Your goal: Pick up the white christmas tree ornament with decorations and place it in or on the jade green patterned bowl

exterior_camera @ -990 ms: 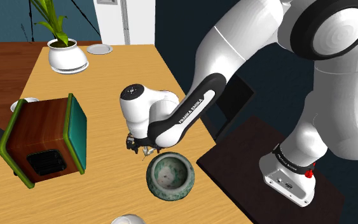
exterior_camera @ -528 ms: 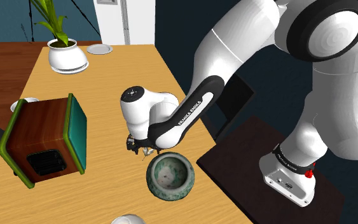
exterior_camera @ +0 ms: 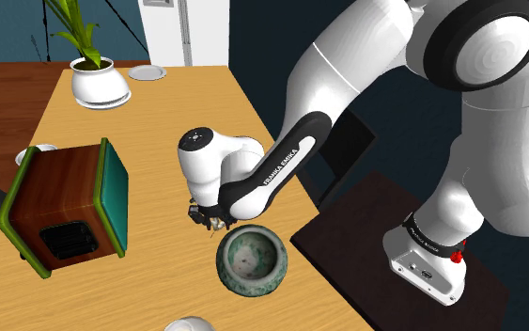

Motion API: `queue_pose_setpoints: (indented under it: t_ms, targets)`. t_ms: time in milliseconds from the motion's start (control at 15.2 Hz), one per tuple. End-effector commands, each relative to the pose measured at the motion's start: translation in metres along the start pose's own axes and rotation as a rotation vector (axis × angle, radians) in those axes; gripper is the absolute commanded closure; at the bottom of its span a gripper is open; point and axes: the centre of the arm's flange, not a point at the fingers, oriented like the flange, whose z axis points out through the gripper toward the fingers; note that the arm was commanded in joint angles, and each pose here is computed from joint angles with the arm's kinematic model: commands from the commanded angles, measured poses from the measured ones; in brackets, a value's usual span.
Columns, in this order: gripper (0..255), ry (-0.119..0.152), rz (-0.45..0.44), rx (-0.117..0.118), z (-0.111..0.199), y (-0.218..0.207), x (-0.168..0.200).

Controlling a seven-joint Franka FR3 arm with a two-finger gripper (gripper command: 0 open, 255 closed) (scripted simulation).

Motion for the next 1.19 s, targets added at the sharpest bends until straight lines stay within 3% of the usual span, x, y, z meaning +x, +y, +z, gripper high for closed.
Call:
queue_pose_setpoints:
  t_ms: [0,198,1122]
  targets:
    - [255,0.0,0.0,0.0,0.0,0.0,0.0]
    - [255,0.0,0.0,0.0,0.0,0.0,0.0]
    - [255,0.0,0.0,0.0,-0.073,0.008,0.004]
